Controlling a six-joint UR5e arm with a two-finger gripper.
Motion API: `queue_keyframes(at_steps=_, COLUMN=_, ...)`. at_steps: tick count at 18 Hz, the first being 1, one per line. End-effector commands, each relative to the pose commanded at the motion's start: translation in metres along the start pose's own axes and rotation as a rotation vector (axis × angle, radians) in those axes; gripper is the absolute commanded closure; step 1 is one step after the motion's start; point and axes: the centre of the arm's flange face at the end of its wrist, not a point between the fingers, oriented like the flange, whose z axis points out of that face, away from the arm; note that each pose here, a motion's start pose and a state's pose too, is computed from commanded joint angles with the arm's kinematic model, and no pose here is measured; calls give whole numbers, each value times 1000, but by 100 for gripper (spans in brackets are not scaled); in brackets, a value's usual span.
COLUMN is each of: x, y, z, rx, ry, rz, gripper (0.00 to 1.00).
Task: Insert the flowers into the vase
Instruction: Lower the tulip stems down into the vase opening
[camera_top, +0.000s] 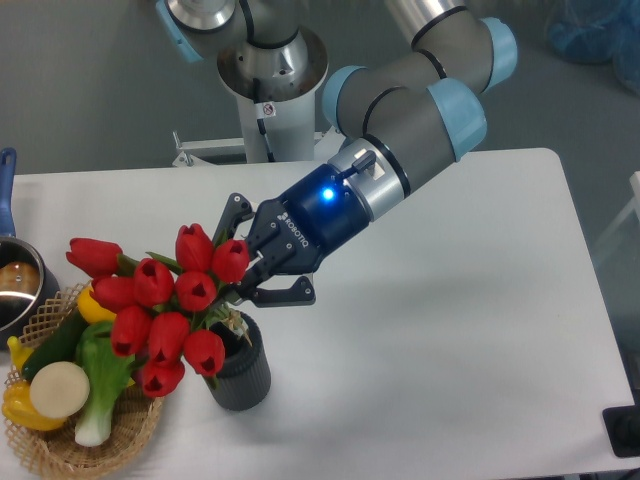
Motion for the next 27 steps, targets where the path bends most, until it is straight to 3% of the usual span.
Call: queue_keyframes(at_steps=27, x=-6, y=34, z=14, rx=-12, ry=20, rz=-14, gripper=96)
